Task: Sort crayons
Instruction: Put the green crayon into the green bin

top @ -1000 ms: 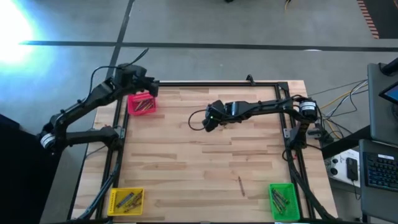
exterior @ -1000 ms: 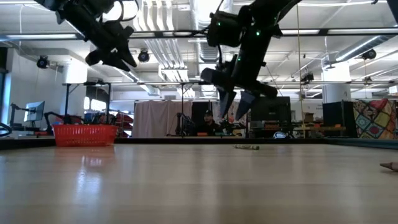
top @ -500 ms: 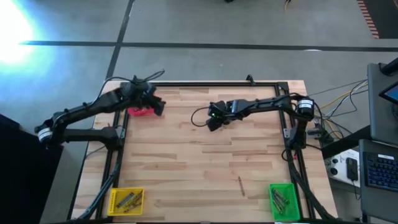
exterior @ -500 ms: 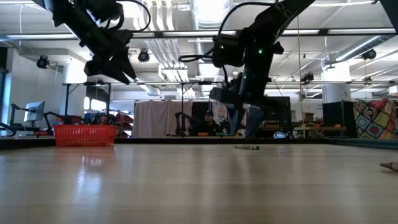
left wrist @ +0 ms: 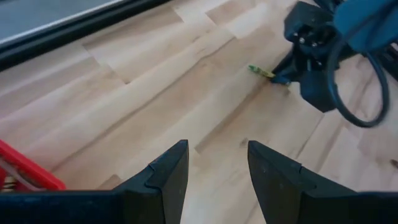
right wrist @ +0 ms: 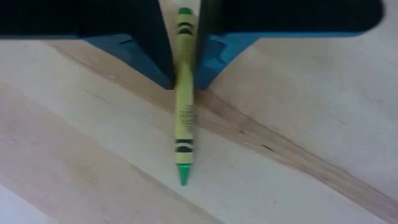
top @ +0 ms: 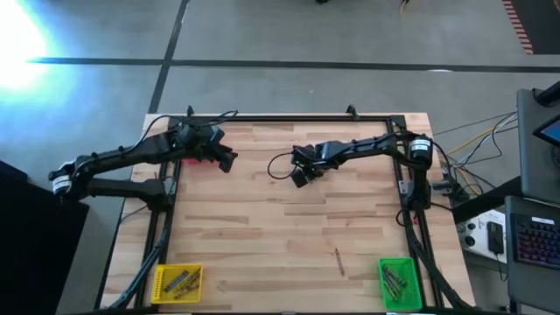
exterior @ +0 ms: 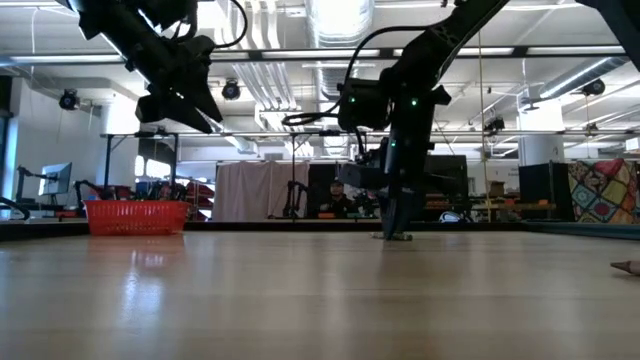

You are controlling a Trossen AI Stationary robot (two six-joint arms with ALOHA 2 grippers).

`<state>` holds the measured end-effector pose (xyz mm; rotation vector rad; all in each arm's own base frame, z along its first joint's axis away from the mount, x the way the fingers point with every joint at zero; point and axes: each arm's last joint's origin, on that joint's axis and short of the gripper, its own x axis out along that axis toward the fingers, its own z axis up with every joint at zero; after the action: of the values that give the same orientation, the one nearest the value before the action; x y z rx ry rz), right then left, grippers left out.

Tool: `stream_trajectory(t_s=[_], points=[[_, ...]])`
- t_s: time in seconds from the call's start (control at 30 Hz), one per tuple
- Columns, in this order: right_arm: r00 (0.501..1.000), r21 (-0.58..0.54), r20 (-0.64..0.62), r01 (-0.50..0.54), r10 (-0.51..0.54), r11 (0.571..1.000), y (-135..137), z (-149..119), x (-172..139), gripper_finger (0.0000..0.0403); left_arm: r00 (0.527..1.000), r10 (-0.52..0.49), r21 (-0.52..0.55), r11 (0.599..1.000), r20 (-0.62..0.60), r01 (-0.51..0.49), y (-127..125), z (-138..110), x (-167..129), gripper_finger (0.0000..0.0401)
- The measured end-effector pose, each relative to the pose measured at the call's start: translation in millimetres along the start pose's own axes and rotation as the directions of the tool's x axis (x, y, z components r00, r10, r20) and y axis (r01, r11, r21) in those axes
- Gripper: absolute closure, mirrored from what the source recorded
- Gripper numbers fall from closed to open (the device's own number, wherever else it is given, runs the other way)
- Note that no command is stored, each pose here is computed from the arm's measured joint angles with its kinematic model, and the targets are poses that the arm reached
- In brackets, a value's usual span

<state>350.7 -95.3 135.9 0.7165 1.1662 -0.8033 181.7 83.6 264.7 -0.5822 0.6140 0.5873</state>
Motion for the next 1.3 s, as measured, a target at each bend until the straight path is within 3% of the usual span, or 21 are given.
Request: stream_trajectory(t_s=[0.13,0.33,0.53,0.77,1.0,1.17,1.3], points=[[1.000,-0.005,-0.015,-0.012,0.012,1.000,3,-5,-8,0.0387,1.000,-0.015,-0.003,1.000,-0.008,0.015,-4,-2,0,0.0253],[0.996,-0.068,-0.043,-0.082,0.079,0.994,22,-40,-59,0.0392,1.000,-0.008,-0.018,1.000,0.014,0.008,-10,-4,0,0.0253],[0.987,-0.114,-0.103,-0.137,0.125,0.984,34,-104,-125,0.0393,0.996,-0.063,0.002,0.998,0.070,0.063,-21,0,4,0.0253],[0.959,-0.044,-0.262,-0.123,0.107,0.991,29,-185,-175,0.0393,0.994,-0.075,-0.021,0.997,0.077,0.077,-27,4,29,0.0253],[0.930,-0.021,-0.366,-0.038,0.028,0.999,23,-256,-191,0.0394,0.994,-0.110,-0.033,0.993,-0.006,0.110,-36,-4,54,0.0253],[0.905,0.015,-0.424,0.037,-0.027,0.999,15,-297,-191,0.0394,0.984,-0.175,-0.012,0.984,0.039,0.175,-50,0,57,0.0253],[0.894,0.056,-0.449,0.036,-0.007,0.998,10,-322,-191,0.0394,0.975,-0.207,0.027,0.978,0.077,0.205,-59,10,52,0.0253]])
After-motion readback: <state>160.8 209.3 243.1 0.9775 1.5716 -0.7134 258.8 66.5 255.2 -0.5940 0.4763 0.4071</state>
